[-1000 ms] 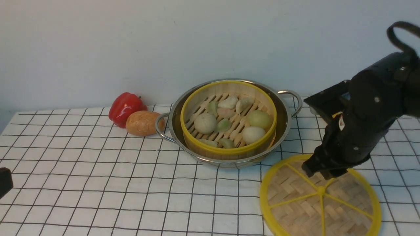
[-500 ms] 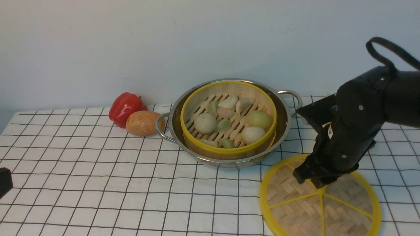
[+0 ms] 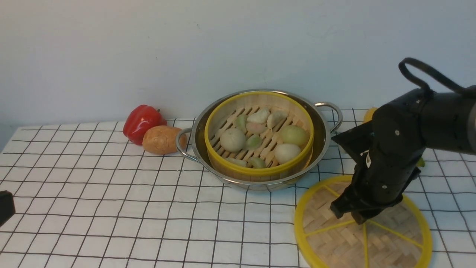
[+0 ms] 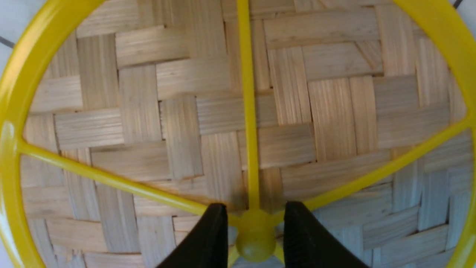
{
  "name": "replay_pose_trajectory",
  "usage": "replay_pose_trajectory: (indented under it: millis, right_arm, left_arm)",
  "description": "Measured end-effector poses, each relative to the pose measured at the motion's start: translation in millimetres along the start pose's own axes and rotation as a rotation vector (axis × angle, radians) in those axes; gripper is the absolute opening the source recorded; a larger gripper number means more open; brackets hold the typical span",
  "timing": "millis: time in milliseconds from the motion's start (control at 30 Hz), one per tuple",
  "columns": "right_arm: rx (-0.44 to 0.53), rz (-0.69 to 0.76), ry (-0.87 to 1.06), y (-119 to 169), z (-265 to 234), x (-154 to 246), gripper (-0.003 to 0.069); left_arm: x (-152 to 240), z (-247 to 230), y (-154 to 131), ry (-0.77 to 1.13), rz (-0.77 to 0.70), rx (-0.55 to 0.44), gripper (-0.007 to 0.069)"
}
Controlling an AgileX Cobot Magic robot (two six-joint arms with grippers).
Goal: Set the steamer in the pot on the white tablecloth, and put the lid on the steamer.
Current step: 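Move the gripper down to the bamboo steamer lid and grasp its center knob, then place the bamboo steamer lid onto the steamer basket in the pot with the right gripper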
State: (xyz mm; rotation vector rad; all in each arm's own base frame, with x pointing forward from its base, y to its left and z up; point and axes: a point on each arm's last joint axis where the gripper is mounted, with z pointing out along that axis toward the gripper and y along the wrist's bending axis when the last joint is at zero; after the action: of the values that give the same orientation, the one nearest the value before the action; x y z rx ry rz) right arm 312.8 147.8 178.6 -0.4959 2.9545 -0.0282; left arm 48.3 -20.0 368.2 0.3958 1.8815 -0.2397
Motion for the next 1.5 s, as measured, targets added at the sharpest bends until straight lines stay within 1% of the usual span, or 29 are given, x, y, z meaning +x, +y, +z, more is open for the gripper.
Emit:
replay_pose_trajectory:
  millis: [67,133,167,333,367,467,500,533,600,633,667,767,900,933,1000,1133,1267,1367,1500]
  right_arm:
    - [-0.001,0.000,0.001,0.1,0.8,-0.1,0.0222]
    - [0.001,0.000,0.013,-0.1,0.5,0.8,0.0160]
    - [0.003,0.000,0.021,-0.2,0.5,1.6,0.0144]
    - [0.016,0.000,0.093,-1.5,-2.1,8.4,0.0145]
    - [0.024,-0.003,0.151,-2.7,-6.8,14.8,0.0145]
    - [0.028,-0.005,0.175,-4.1,-17.5,20.4,0.0145]
    - [0.022,-0.002,0.152,-5.1,-32.6,23.8,0.0145]
    - [0.020,-0.001,0.150,-5.1,-34.5,24.3,0.0145]
    - [-0.008,0.012,0.075,-5.2,-62.7,25.4,0.0145]
    - [-0.017,0.015,0.059,-4.8,-68.2,24.1,0.0145]
    - [-0.042,0.024,-0.003,-3.7,-86.5,18.7,0.0145]
    - [-0.082,0.026,-0.099,0.4,-112.1,3.2,0.0145]
    - [-0.118,-0.031,-0.277,23.7,-148.8,-46.8,0.0145]
    - [-0.118,-0.035,-0.274,25.8,-145.9,-50.6,0.0145]
    - [-0.127,-0.081,-0.350,48.1,-148.3,-86.2,0.0145]
    - [-0.119,-0.114,-0.380,71.5,-121.4,-126.0,0.0145]
    - [-0.105,-0.119,-0.382,78.2,-96.9,-147.0,0.0145]
    - [-0.083,-0.126,-0.361,79.3,-81.6,-152.6,0.0145]
    - [-0.061,-0.138,-0.362,78.9,-75.9,-156.4,0.0145]
  left_arm:
    - [0.0,0.0,0.0,0.000,0.000,0.000,0.0074]
    - [0.0,0.0,0.0,0.000,0.000,0.000,0.0074]
    - [0.0,0.0,0.0,0.000,0.000,0.000,0.0074]
    - [0.0,0.0,0.0,0.000,0.000,0.000,0.0074]
    - [0.0,0.0,0.0,0.000,0.000,0.000,0.0074]
    - [0.0,0.0,0.0,0.000,0.000,0.000,0.0074]
    - [0.0,0.0,0.0,0.000,0.000,0.000,0.0074]
    - [0.0,0.0,0.0,0.000,0.000,0.000,0.0074]
    - [0.0,0.0,0.0,0.000,0.000,0.000,0.0074]
    - [0.0,0.0,0.0,0.000,0.000,0.000,0.0074]
    - [0.0,0.0,0.0,0.000,0.000,0.000,0.0074]
    - [0.0,0.0,0.0,0.000,0.000,0.000,0.0074]
    - [0.0,0.0,0.0,0.000,0.000,0.000,0.0074]
    - [0.0,0.0,0.0,0.000,0.000,0.000,0.0074]
    - [0.0,0.0,0.1,0.000,0.001,-0.002,0.0074]
    - [0.0,0.0,1.1,0.001,0.011,-0.012,0.0074]
    - [0.1,0.0,1.6,0.001,0.017,-0.018,0.0074]
    - [0.1,0.0,1.7,0.001,0.018,-0.019,0.0074]
    - [0.1,0.0,1.8,0.001,0.018,-0.020,0.0074]
